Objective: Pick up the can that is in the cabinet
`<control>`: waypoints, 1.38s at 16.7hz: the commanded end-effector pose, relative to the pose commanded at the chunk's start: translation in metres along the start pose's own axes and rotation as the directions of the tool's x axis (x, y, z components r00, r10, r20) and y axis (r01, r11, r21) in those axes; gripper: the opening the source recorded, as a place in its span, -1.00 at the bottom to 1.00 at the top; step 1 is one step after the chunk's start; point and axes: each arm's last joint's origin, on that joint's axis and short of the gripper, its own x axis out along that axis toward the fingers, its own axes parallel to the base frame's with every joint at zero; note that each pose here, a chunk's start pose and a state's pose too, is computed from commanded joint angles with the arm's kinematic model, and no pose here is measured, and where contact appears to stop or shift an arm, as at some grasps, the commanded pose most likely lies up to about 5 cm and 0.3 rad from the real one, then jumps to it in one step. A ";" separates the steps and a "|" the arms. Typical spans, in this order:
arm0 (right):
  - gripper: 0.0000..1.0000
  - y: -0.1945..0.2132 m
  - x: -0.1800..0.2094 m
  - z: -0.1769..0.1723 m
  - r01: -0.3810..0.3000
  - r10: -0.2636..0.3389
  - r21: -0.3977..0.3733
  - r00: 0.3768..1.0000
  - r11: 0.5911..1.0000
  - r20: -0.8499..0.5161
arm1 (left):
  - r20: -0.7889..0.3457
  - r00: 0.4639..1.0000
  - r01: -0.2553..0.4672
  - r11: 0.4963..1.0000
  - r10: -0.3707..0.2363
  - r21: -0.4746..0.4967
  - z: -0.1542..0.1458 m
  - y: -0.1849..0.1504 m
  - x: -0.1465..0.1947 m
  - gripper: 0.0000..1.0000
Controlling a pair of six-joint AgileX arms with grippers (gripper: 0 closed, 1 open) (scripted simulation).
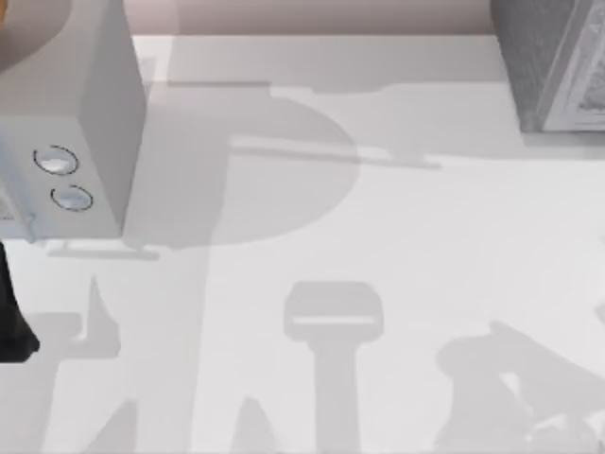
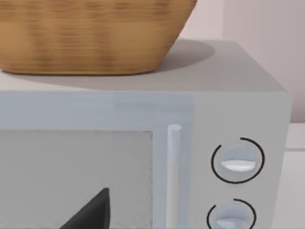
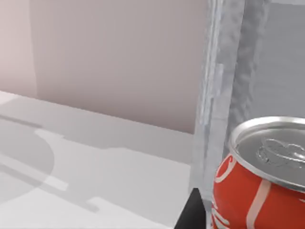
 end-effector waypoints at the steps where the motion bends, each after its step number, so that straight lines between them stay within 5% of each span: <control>1: -1.00 -0.012 0.000 -0.008 -0.038 0.038 0.004 0.999 0.999 -0.005 | 0.000 1.000 0.000 1.000 0.000 0.000 0.000 0.000 0.000 1.00; 7: -1.00 -0.067 -0.025 -0.077 -0.244 0.245 0.037 0.970 0.969 0.001 | 0.000 1.000 0.000 1.000 0.000 0.000 0.000 0.000 0.000 1.00; 12: -1.00 -0.078 -0.053 -0.122 -0.346 0.345 0.047 0.938 0.937 0.024 | 0.000 1.000 0.000 1.000 0.000 0.000 0.000 0.000 0.000 1.00; 19: -1.00 -0.079 -0.060 -0.131 -0.365 0.364 0.046 0.931 0.930 0.029 | 0.000 1.000 0.000 1.000 0.000 0.000 0.000 0.000 0.000 1.00; 20: -1.00 -0.108 -0.051 -0.145 -0.246 0.246 0.068 0.969 0.967 0.014 | 0.000 1.000 0.000 1.000 0.000 0.000 0.000 0.000 0.000 1.00; 23: -1.00 -0.098 -0.046 -0.143 -0.278 0.278 0.060 0.961 0.959 0.017 | 0.000 1.000 0.000 1.000 0.000 0.000 0.000 0.000 0.000 1.00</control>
